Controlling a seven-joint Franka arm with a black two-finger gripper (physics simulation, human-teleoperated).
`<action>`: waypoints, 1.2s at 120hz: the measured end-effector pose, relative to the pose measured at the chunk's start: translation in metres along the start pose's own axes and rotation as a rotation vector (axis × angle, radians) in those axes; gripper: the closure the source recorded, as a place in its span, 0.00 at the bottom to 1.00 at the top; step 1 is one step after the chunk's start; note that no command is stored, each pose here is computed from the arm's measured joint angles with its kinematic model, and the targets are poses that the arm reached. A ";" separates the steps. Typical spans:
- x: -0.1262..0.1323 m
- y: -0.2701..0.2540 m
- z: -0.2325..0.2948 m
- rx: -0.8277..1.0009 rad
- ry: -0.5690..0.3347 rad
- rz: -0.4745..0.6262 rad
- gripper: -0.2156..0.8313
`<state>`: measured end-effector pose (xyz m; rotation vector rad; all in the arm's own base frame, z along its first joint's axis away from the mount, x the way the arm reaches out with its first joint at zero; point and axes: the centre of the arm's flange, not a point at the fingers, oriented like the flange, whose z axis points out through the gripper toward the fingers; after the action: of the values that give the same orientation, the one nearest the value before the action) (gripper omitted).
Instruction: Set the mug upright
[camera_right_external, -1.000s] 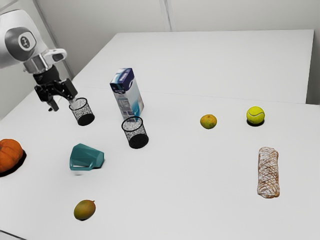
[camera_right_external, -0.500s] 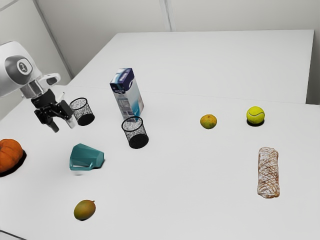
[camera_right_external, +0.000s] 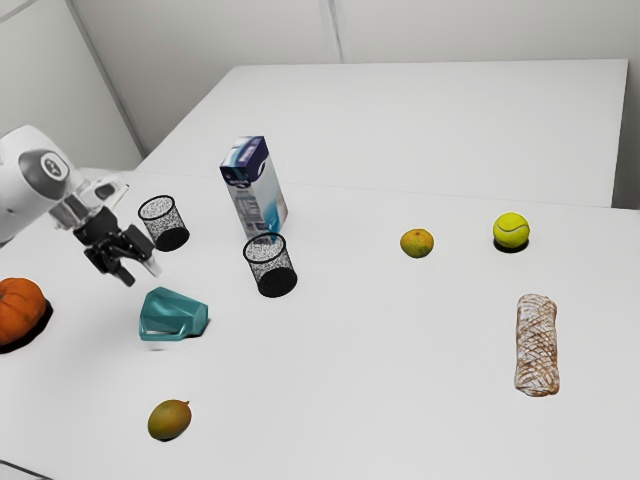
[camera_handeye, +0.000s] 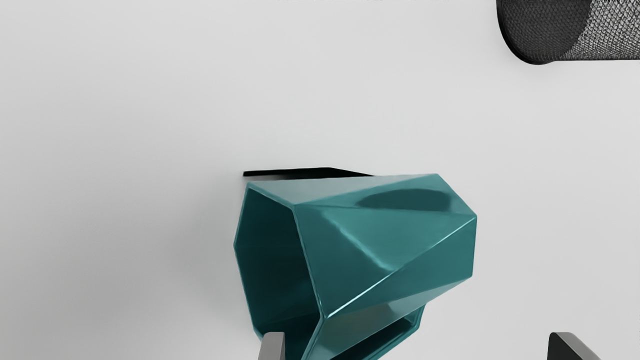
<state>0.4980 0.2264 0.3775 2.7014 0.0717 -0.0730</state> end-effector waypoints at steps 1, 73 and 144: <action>0.000 -0.001 0.001 -0.003 0.000 0.000 0.24; -0.008 -0.036 0.057 -0.198 0.080 -0.009 0.24; -0.016 -0.043 0.081 -0.317 0.193 0.013 0.71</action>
<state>0.4761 0.2299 0.2869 2.3838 0.1133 0.1882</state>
